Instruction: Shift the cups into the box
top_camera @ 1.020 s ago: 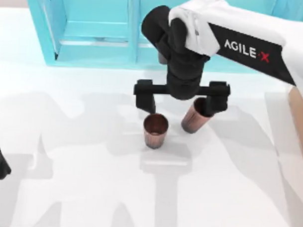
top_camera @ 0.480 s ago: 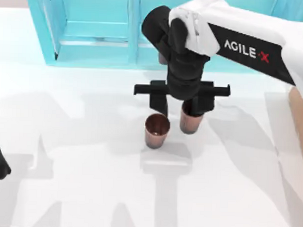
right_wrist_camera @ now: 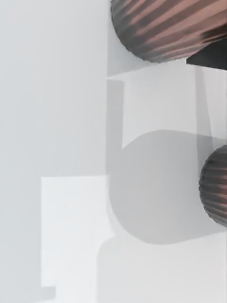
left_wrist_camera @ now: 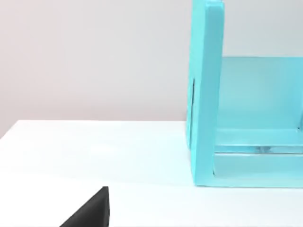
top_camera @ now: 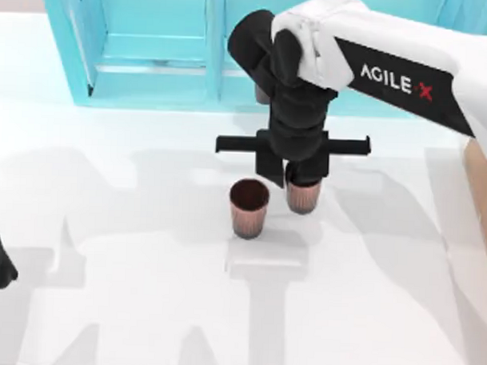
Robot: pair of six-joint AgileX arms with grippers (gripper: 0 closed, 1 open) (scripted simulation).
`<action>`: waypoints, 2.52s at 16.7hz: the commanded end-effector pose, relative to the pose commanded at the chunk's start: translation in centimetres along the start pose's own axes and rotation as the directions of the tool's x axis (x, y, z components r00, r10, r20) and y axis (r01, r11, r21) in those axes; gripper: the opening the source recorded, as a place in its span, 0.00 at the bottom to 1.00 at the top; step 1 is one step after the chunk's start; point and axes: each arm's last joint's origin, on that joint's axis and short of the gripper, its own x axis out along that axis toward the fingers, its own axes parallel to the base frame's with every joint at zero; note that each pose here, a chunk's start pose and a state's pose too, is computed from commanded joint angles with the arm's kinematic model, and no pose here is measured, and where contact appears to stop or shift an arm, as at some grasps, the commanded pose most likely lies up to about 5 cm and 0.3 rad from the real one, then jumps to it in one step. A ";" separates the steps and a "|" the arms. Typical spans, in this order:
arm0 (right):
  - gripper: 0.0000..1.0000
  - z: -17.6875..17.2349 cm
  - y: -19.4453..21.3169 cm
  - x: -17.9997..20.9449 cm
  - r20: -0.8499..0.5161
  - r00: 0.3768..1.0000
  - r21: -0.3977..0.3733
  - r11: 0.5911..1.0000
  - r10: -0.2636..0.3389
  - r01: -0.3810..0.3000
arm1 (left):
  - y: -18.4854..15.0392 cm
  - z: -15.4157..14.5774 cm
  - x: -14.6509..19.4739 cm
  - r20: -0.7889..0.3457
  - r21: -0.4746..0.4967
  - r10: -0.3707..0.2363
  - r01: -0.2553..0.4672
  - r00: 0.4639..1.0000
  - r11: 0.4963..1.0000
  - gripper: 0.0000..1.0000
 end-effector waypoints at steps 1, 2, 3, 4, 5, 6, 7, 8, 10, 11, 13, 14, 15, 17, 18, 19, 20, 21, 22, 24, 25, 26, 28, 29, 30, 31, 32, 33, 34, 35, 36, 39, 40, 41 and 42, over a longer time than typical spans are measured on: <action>0.00 0.0 0.0 0.0 0.000 1.000 0.000 1.000 0.000 0.000 | 0.0 0.0 0.0 0.000 0.000 0.000 0.000 1.000 1.000 1.00; 0.00 0.0 0.0 0.0 0.000 1.000 0.000 1.000 0.000 0.000 | 0.0 0.0 0.0 0.000 0.000 0.000 0.000 1.000 1.000 1.00; 0.00 0.0 0.0 0.0 0.000 1.000 0.000 1.000 0.000 0.000 | 0.0 0.0 0.0 0.000 0.000 0.000 0.000 1.000 1.000 1.00; 0.00 0.0 0.0 0.0 0.000 1.000 0.000 1.000 0.000 0.000 | 0.0 0.0 0.0 0.000 0.000 0.000 0.000 1.000 1.000 1.00; 0.00 -0.1 0.1 0.0 0.000 1.000 -0.002 1.000 0.001 -0.001 | 0.0 0.0 0.0 0.000 0.000 0.000 0.000 1.000 1.000 1.00; 0.00 -0.1 0.0 -0.2 0.001 1.000 -0.003 1.000 0.001 -0.001 | 0.0 0.0 0.0 0.000 0.000 0.000 0.000 1.000 1.000 1.00; 0.00 0.0 -0.3 -0.7 0.001 1.000 -0.008 1.000 0.002 -0.002 | 0.0 0.0 0.0 0.000 0.000 0.000 0.000 1.000 1.000 1.00; 0.00 0.1 -0.9 -1.5 0.002 1.000 -0.013 1.000 0.002 -0.002 | 0.0 0.0 0.0 0.000 0.000 0.000 0.000 1.000 1.000 1.00; 0.00 0.6 -3.0 -3.6 0.000 1.000 -0.019 1.000 0.002 -0.002 | 0.0 0.0 0.0 0.000 0.000 0.000 0.000 1.000 1.000 1.00; 0.00 0.8 -4.3 -4.8 -0.002 1.000 -0.018 1.000 0.000 0.000 | 0.0 0.0 0.0 0.000 0.000 0.000 0.000 1.000 1.000 1.00; 0.00 1.0 -7.0 -7.3 -0.004 1.000 -0.010 1.000 -0.001 0.001 | 0.0 0.0 0.0 0.000 0.000 0.000 0.000 1.000 1.000 1.00; 0.00 1.0 -8.2 -8.4 -0.003 1.000 -0.006 1.000 -0.001 0.001 | 0.0 0.0 0.0 0.000 0.000 0.000 0.000 1.000 1.000 1.00; 0.00 1.0 -9.1 -9.3 -0.001 1.000 -0.003 1.000 0.000 0.000 | 0.0 0.0 0.0 0.000 0.000 0.000 0.000 1.000 1.000 1.00; 0.00 0.9 -9.9 -10.0 0.000 1.000 -0.002 1.000 0.001 -0.001 | 0.0 0.0 0.0 0.000 0.000 0.000 0.000 1.000 1.000 1.00; 0.00 0.9 -9.9 -10.0 0.000 1.000 -0.002 1.000 0.001 -0.001 | 0.0 0.0 0.0 0.000 0.000 0.000 0.000 1.000 1.000 1.00; 0.00 0.9 -9.9 -10.0 0.000 1.000 -0.002 1.000 0.001 -0.001 | 0.0 0.0 0.0 0.000 0.000 0.000 0.000 1.000 1.000 1.00; 0.00 0.9 -9.7 -10.0 0.003 1.000 -0.005 1.000 0.000 0.000 | 0.0 0.0 0.0 0.000 0.000 0.000 0.000 1.000 1.000 1.00; 0.00 0.9 -9.8 -10.0 0.003 1.000 -0.005 1.000 0.000 0.000 | 0.0 0.0 0.0 0.000 0.000 0.000 0.000 1.000 1.000 1.00; 0.00 0.9 -10.3 -10.2 0.003 1.000 -0.005 1.000 0.001 -0.001 | 0.0 0.0 0.0 0.000 0.000 0.000 0.000 1.000 1.000 1.00; 0.00 0.8 -12.9 -11.1 0.003 1.000 -0.005 1.000 0.005 -0.005 | 0.0 0.0 0.0 0.000 0.000 0.000 0.000 1.000 1.000 1.00; 0.00 0.6 -14.7 -11.7 0.001 1.000 -0.005 1.000 0.008 -0.008 | 0.0 0.0 0.0 0.000 0.000 0.000 0.000 1.000 1.000 1.00; 0.00 0.3 -16.9 -12.3 -0.002 1.000 -0.005 1.000 0.010 -0.010 | 0.0 0.0 0.0 0.000 0.000 0.000 0.000 1.000 1.000 1.00; 0.00 -1.1 -21.5 -13.6 -0.012 1.000 -0.005 1.000 0.016 -0.016 | 0.0 0.0 0.0 0.000 0.000 0.000 0.000 1.000 1.000 1.00; 0.00 -2.2 -23.9 -14.2 -0.018 1.000 -0.005 1.000 0.020 -0.020 | 0.0 0.0 0.0 0.000 0.000 0.000 0.000 1.000 1.000 1.00; 0.00 -3.4 -26.2 -14.7 -0.024 0.999 -0.004 1.000 0.024 -0.025 | 0.0 0.0 0.0 0.000 0.000 0.000 0.000 1.000 1.000 1.00; 0.00 -4.9 -28.4 -15.1 -0.030 0.999 -0.002 1.000 0.030 -0.030 | 0.0 0.0 0.0 0.000 0.000 0.000 0.000 1.000 1.000 1.00; 0.00 -6.6 -30.4 -15.5 -0.036 0.999 0.000 0.999 0.035 -0.035 | 0.0 0.0 0.0 0.000 0.000 0.000 0.000 1.000 1.000 1.00; 0.00 -8.3 -32.2 -15.7 -0.040 0.998 0.002 0.999 0.041 -0.041 | 0.0 0.0 0.0 0.000 0.000 0.000 0.000 1.000 1.000 1.00; 0.00 -10.1 -33.6 -15.9 -0.043 0.998 0.003 0.999 0.047 -0.047 | 0.0 0.0 0.0 0.000 0.000 0.000 0.000 1.000 1.000 1.00; 0.00 -11.7 -34.7 -16.0 -0.045 0.998 0.005 0.999 0.053 -0.053 | 0.0 0.0 0.0 0.000 0.000 0.000 0.000 1.000 1.000 1.00; 0.00 -13.2 -35.4 -16.0 -0.048 0.997 0.006 0.998 0.059 -0.059 | 0.0 0.0 0.0 0.000 0.000 0.000 0.000 1.000 1.000 1.00; 0.00 -15.5 -36.3 -15.9 -0.051 0.996 0.009 0.998 0.069 -0.068 | 0.0 0.0 0.0 0.000 0.000 0.000 0.000 1.000 1.000 1.00; 0.00 -15.6 -36.4 -15.9 -0.052 0.996 0.009 0.998 0.069 -0.069 | 0.0 0.0 0.0 0.000 0.000 0.000 0.000 1.000 1.000 1.00; 0.00 -15.6 -36.4 -15.9 -0.052 0.996 0.009 0.998 0.069 -0.069 | 0.0 0.0 0.0 0.000 0.000 0.000 0.000 1.000 1.000 1.00; 0.00 -15.6 -36.4 -15.9 -0.052 0.996 0.009 0.998 0.069 -0.069 | 0.0 0.0 0.0 0.000 0.000 0.000 0.000 1.000 1.000 1.00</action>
